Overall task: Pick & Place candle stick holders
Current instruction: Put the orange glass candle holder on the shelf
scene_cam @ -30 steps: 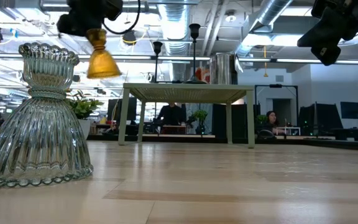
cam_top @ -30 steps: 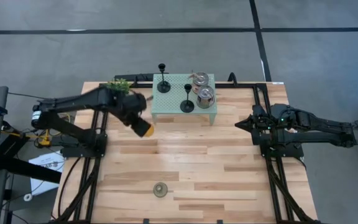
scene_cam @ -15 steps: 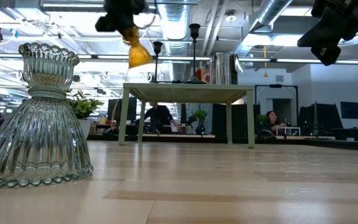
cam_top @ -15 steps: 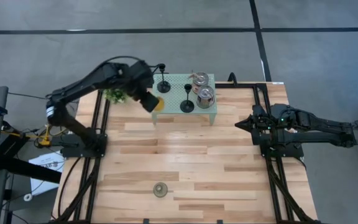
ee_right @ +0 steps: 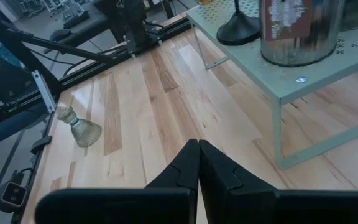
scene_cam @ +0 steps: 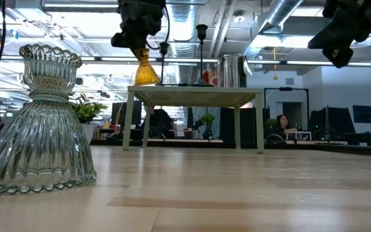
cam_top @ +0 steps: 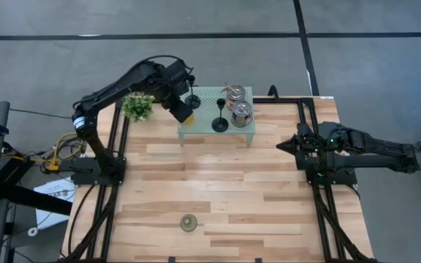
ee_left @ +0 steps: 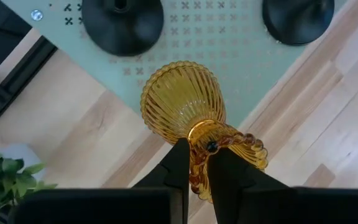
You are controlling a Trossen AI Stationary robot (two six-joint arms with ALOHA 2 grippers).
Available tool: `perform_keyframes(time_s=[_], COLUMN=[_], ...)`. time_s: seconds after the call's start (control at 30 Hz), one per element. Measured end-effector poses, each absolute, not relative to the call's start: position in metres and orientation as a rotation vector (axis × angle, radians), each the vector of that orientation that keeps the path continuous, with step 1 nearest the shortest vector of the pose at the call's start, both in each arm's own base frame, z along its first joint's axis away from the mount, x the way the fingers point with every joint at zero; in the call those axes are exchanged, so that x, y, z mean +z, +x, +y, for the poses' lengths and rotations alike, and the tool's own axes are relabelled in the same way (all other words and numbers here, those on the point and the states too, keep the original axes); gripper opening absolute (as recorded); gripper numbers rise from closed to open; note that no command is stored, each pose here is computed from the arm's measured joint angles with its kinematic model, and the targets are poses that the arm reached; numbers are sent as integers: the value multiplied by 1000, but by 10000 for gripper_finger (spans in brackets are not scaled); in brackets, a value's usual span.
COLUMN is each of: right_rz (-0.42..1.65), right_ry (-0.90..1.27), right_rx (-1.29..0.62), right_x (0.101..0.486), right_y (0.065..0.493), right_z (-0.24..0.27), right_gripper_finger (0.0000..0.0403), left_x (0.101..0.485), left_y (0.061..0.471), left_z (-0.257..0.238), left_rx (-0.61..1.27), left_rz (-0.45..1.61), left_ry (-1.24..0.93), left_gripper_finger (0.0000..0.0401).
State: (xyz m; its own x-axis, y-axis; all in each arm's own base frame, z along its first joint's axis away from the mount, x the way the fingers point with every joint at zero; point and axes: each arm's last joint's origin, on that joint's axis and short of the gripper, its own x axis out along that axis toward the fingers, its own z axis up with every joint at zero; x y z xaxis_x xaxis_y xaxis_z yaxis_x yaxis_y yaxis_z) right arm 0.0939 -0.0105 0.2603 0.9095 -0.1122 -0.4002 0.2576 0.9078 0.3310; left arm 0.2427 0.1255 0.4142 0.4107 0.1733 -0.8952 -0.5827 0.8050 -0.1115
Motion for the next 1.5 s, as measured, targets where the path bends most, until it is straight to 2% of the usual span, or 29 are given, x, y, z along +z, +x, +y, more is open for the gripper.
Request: perform_keyframes(time_s=[0.37, 0.77, 1.5], right_rz=[454, 452, 453], right_ry=[395, 398, 397], right_rx=[-254, -254, -253], right_x=[253, 254, 253], right_y=[91, 91, 91], right_z=[-11, -11, -11], right_gripper_finger=[0, 0, 0], left_x=[422, 426, 415], left_y=[237, 243, 252], left_z=[114, 88, 88], left_rx=[474, 491, 550], left_rz=[1013, 1008, 1019], left_ry=[-480, -397, -370], left_gripper_finger=[35, 35, 35])
